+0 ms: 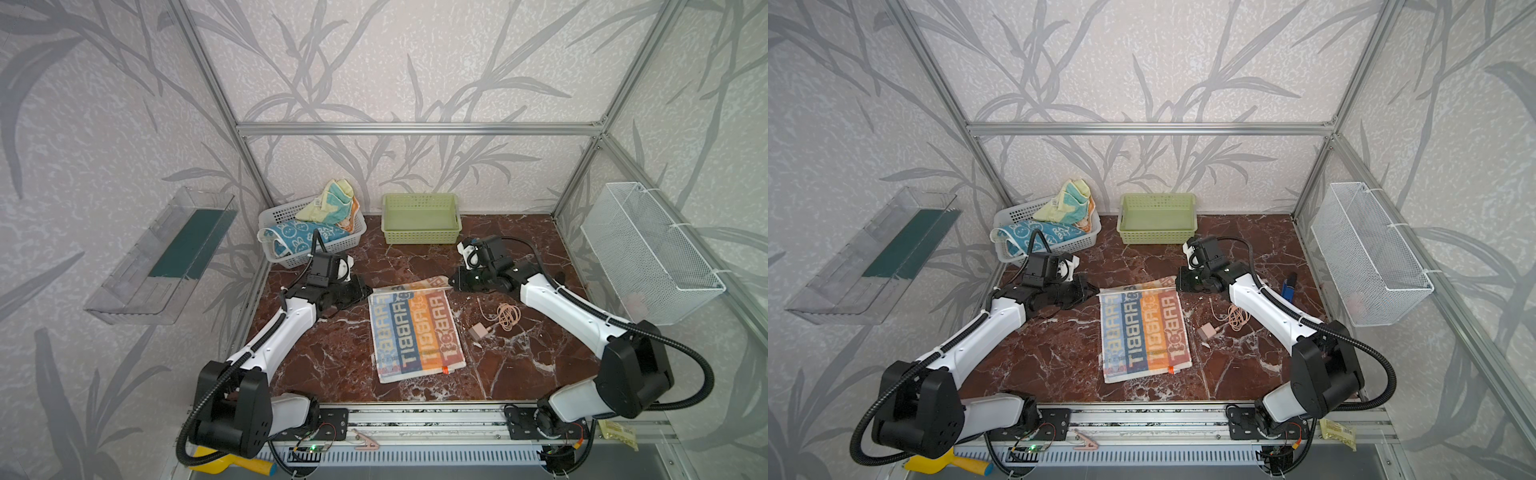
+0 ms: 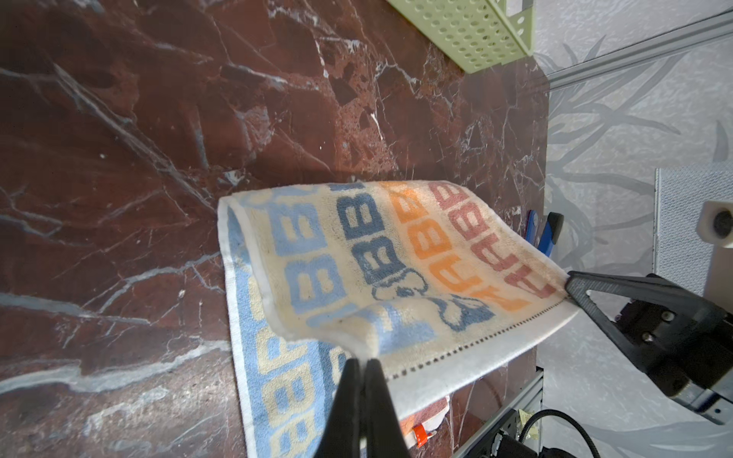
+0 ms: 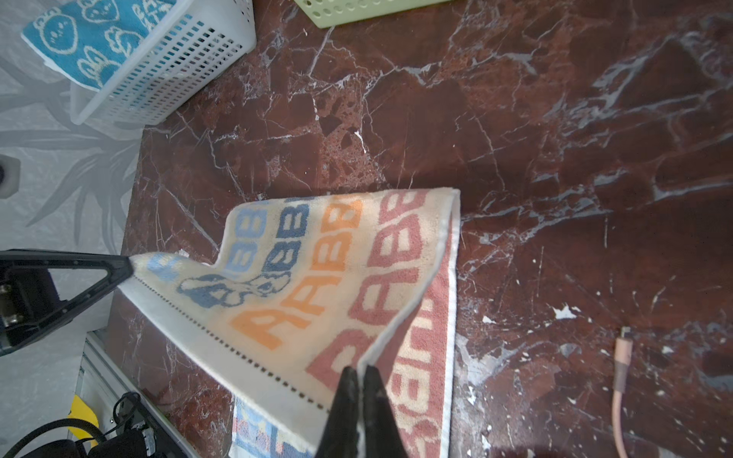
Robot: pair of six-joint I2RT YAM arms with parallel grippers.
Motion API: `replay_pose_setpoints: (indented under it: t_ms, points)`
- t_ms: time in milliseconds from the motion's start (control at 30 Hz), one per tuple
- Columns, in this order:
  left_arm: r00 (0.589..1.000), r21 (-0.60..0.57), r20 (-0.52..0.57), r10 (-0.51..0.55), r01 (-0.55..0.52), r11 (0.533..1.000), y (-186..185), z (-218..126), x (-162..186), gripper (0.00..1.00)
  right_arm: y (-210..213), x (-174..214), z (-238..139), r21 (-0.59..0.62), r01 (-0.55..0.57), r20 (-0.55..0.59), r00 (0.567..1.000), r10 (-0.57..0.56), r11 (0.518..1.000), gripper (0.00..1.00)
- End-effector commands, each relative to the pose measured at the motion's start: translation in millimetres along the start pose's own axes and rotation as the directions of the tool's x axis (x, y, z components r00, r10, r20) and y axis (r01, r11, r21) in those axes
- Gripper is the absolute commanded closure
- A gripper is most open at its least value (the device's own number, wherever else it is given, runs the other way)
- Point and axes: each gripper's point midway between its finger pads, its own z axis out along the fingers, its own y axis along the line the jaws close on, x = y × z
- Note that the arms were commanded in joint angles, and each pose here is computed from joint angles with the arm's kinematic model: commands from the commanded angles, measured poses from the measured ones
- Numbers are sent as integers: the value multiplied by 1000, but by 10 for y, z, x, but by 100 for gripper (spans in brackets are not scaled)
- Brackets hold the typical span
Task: Fold and stack the towels
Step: 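Grasp the towel's far edge with both grippers and fold it toward the robot, then lower the folded edge onto the near edge and open both grippers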
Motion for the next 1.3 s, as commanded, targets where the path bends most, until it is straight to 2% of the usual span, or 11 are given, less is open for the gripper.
replay_pose_setpoints:
  t_ms: [0, 233, 333, 567, 667, 1067, 1267]
  points:
    - [996, -98, -66, -53, 46, 994, 277, 16, 339, 100, -224, 316, -73, 83, -18, -60, 998, 23, 996, 100]
    - [985, -165, -142, -93, 69, 984, 539, 100, 853, 100, -391, 843, -3, 111, -41, -154, 986, 58, 993, 100]
    - [986, -165, -134, -98, 75, 983, 531, 67, 872, 100, -379, 915, -45, 108, -39, -162, 985, 57, 993, 100]
    - [995, -169, -93, -31, 15, 986, 299, -217, 722, 100, -278, 792, -362, 110, 3, -103, 995, 8, 994, 100]
    - [996, -186, -84, -13, -3, 983, 286, -318, 732, 100, -281, 854, -420, 108, 9, -110, 994, 3, 994, 100]
    - [986, -194, -138, -95, 67, 979, 511, -259, 1204, 100, -450, 1579, -288, 88, -41, -261, 963, 63, 995, 100]
    - [980, -256, -167, -105, 60, 965, 695, -209, 1476, 100, -566, 1818, -261, 105, -44, -312, 947, 75, 993, 100]
